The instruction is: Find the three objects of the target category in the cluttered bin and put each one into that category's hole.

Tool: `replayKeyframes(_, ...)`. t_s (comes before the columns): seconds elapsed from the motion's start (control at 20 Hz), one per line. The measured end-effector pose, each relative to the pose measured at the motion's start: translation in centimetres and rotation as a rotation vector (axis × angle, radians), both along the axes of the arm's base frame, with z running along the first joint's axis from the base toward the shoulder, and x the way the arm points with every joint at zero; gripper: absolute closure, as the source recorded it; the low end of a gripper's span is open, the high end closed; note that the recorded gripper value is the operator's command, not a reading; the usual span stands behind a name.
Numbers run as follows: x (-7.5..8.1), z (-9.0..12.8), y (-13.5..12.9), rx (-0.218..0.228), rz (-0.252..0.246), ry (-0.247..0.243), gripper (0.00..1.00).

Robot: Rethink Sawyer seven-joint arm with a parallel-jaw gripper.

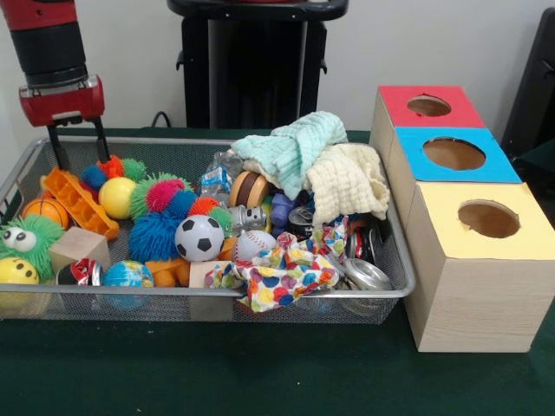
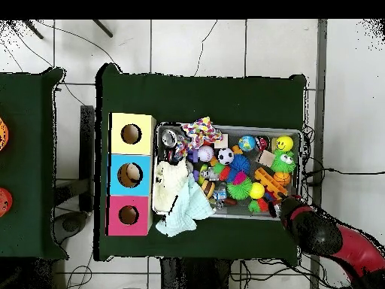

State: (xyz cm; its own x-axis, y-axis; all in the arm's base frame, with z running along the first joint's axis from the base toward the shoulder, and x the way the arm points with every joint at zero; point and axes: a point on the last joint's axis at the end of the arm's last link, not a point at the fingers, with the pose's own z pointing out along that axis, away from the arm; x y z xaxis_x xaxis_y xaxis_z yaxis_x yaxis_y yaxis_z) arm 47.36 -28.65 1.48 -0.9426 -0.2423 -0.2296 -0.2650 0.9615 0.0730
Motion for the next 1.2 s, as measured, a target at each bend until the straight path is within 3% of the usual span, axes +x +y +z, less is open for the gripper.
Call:
replayKeyframes(0.85, 0.7, 0.0, 1.2, 0.001, 0.026, 0.003, 0.00)
replayKeyframes(1.2, 0.4, 0.5, 1.3, 0.008, 0.041, 0.046, 0.00)
